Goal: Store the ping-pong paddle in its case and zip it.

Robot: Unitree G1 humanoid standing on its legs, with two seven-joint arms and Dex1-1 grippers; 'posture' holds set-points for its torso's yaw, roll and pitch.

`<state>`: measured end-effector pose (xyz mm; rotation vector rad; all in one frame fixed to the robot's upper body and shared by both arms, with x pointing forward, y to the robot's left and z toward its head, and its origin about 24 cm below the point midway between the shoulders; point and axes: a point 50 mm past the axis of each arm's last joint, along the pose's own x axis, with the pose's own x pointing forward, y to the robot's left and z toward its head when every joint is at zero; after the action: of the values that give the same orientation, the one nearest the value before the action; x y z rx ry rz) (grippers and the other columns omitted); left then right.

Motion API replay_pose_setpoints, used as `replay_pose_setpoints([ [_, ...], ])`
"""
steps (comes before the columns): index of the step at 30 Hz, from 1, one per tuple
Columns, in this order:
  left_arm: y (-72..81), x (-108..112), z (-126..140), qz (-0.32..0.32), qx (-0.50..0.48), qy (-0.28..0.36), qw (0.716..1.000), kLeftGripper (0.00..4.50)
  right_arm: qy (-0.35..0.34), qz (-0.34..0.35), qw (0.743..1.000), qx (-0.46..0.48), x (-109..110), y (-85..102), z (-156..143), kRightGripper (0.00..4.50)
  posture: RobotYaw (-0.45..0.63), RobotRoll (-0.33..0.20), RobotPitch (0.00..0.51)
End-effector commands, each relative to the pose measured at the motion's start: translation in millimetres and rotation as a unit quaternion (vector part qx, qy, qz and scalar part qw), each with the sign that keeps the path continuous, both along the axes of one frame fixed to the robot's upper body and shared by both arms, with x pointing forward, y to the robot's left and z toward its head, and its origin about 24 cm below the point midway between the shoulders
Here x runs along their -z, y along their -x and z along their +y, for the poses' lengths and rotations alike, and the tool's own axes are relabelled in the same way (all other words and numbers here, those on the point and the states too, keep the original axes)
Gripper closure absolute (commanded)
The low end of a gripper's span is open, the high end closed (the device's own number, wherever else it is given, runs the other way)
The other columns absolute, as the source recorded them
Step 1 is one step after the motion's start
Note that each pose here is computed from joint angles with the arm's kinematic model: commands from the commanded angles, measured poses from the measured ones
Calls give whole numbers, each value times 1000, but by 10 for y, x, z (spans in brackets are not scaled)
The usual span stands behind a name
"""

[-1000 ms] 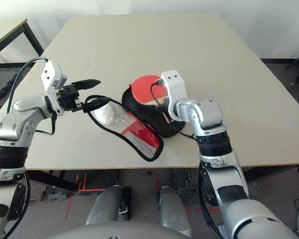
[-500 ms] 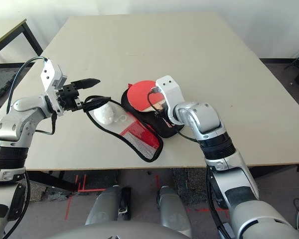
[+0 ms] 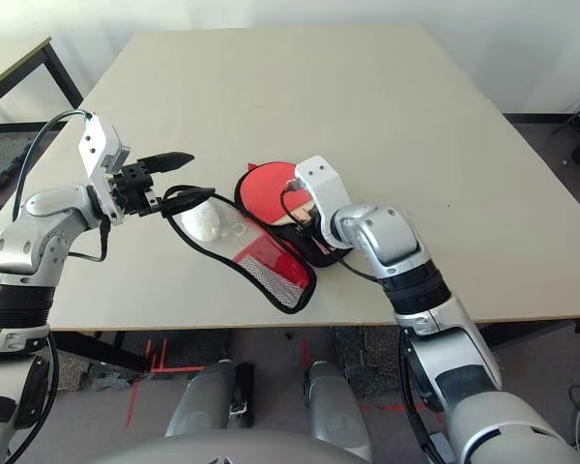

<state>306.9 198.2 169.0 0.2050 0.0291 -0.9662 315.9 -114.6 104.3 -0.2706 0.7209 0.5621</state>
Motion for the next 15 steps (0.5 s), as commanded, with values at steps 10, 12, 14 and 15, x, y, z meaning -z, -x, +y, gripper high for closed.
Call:
replay_pose_setpoints([
  [10, 115, -129, 323, 15, -17, -40, 999, 0, -80, -88, 989, -88, -235, 36, -165, 18, 97, 0, 55],
  [12, 156, -158, 446, 20, -32, -53, 998, 0, -88, -128, 982, -103, -315, 22, -322, 18, 92, 0, 51],
  [14, 224, -196, 645, 33, -58, -67, 995, 0, -111, -175, 971, -116, -436, 14, -504, 18, 91, 0, 52],
  [15, 260, -203, 724, 40, -67, -76, 994, 0, -120, -189, 968, -118, -479, 12, -577, 18, 92, 0, 52],
])
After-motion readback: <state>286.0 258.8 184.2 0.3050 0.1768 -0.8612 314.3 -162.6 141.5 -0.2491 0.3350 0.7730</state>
